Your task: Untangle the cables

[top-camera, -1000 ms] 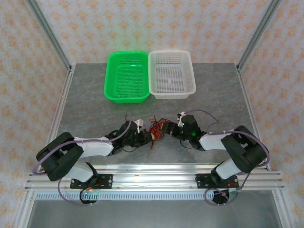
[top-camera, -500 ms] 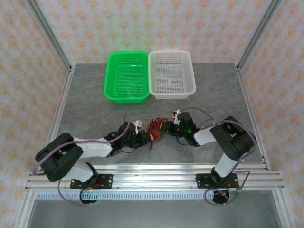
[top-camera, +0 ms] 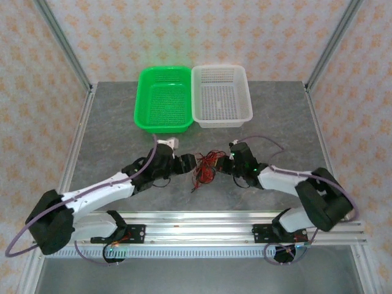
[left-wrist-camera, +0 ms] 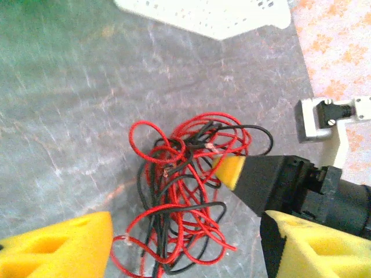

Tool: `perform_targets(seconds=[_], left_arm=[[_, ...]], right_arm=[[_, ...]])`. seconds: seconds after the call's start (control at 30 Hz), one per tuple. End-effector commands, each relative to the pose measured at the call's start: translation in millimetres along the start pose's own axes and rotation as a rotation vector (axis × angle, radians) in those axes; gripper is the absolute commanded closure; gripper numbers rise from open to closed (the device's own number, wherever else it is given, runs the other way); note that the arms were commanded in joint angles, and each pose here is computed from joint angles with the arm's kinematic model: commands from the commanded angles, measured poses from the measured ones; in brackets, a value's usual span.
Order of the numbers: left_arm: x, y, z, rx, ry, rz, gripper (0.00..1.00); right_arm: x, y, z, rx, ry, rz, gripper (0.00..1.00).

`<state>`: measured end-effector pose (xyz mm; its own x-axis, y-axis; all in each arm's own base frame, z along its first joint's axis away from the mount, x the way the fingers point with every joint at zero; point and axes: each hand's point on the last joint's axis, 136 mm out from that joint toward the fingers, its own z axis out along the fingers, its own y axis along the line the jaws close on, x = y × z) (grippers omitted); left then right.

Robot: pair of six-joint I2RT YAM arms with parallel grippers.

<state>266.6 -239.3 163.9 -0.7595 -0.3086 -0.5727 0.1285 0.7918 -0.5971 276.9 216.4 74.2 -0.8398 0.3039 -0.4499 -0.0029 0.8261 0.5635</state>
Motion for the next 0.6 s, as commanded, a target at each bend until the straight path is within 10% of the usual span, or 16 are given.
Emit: perform_targets(seconds=[0.0,0.57], left_arm=[[7.6,20.3,-7.0,-0.180,-0.010,0.181,0.30],[77.3,-65.4,16.2,-0.092,0.022,0.578,0.29]], right_arm=[[-5.7,-38.0,-25.8,0.261,-0.063,0.060,1.00],[-10.8,-13.4,-40.8,0.249,-0.105,0.202,1.00]])
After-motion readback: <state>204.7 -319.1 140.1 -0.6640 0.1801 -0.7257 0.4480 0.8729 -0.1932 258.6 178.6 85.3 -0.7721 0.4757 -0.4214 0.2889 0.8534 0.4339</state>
